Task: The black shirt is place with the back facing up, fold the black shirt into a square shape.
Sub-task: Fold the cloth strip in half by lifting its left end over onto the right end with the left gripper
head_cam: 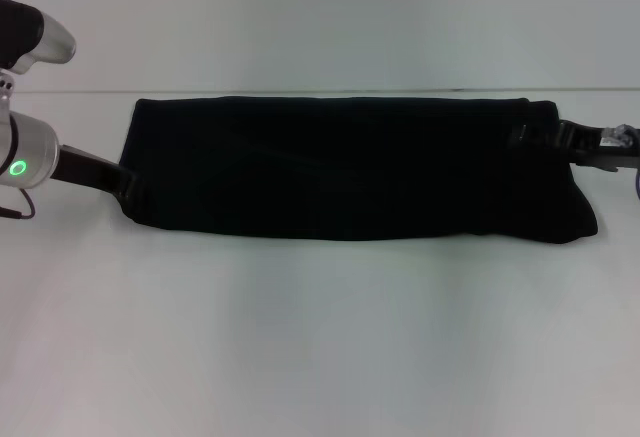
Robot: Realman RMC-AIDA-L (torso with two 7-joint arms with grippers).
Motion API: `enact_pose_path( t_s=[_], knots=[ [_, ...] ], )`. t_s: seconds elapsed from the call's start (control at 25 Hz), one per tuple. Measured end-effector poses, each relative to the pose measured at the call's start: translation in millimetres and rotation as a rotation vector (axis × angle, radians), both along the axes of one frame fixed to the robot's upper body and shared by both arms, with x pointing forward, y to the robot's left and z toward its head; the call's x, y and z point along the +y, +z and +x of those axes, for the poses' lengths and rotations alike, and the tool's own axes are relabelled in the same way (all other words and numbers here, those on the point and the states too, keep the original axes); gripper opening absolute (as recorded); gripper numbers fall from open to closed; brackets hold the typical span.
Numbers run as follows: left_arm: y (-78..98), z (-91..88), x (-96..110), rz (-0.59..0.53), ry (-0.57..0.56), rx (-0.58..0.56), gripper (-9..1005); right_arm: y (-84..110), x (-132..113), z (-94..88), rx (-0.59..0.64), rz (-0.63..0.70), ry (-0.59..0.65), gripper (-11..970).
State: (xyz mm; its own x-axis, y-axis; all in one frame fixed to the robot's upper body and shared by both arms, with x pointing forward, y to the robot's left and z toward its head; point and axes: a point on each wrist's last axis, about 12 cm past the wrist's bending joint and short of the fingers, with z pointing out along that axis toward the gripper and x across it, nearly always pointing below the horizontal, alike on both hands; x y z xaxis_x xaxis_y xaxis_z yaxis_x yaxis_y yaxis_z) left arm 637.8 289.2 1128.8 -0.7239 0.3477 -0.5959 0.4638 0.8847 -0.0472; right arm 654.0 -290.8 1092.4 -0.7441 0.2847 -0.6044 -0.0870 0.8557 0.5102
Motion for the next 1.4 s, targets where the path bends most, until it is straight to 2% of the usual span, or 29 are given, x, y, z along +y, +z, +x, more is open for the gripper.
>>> enact_pose_path(
  t_s=[0.16, 0.36, 0.76, 1.08, 1.4],
  knots=[
    [0.1, 0.1, 0.4, 0.002, 0.0, 0.0, 0, -3.0, 5.1, -0.2, 0.001, -0.001, -0.006, 759],
    [0.0, 0.5, 1.3, 0.008, -0.001, -0.009, 0, -5.5, 7.9, -0.7, -0.005, -0.016, -0.001, 540],
    [-0.4, 0.3, 1.4, 0.008, 0.0, -0.01, 0, -13.5, 5.2, -2.6, 0.013, -0.045, -0.028, 302],
    [-0.8, 0.0, 1.3, 0.008, -0.002, -0.007, 0, -15.1, 2.5, -3.7, -0.001, -0.063, -0.039, -1],
    [-1.5, -0.6, 1.3, 0.003, 0.001, -0.006, 1, -11.1, -11.9, -5.4, -0.02, -0.058, -0.07, 7]
  ],
)
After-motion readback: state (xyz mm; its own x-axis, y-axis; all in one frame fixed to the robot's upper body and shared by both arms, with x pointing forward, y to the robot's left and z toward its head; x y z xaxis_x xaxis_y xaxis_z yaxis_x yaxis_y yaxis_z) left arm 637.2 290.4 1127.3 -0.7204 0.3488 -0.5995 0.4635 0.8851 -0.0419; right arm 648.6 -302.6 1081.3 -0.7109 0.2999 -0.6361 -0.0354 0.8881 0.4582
